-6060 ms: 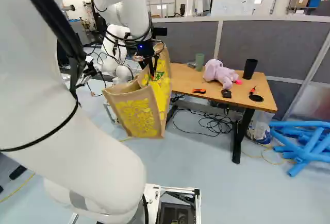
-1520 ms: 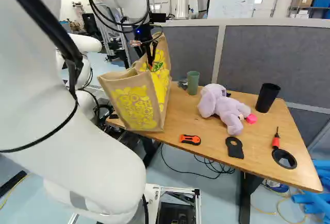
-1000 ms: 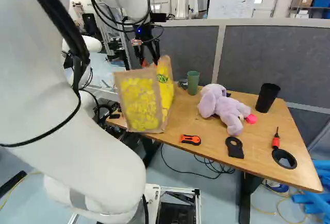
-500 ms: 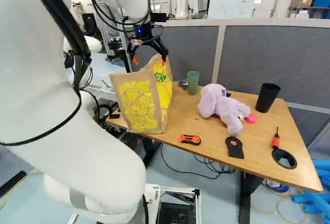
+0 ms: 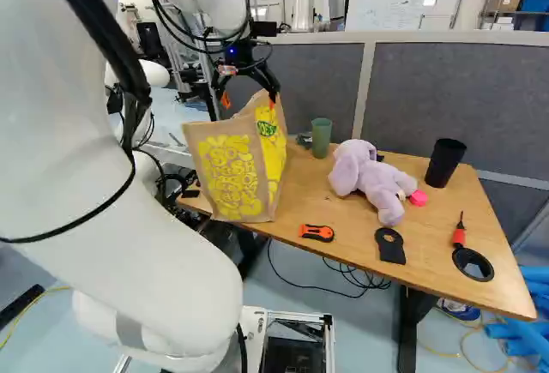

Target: Pick up the bag on the ground and place it on the table

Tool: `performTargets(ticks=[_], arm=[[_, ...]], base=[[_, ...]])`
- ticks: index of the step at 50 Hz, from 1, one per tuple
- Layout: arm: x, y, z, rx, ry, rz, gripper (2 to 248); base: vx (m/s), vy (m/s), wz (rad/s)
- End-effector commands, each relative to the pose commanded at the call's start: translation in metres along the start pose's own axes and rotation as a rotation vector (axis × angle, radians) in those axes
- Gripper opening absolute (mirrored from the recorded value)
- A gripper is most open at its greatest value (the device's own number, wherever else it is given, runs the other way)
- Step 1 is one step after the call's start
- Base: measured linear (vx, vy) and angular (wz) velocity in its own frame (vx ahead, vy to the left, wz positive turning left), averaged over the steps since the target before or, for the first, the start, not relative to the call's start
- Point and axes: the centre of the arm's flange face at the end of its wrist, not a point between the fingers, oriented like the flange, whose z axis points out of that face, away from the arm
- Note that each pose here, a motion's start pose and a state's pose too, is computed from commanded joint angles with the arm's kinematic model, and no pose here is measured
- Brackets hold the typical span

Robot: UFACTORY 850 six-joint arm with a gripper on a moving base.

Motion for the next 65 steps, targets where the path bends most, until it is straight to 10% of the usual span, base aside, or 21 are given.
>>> performTargets(ticks=[65], arm=[[-0.026, -0.003, -0.066, 0.004, -0.062, -0.007, 247]], base=[[-0.001, 0.000, 0.000]])
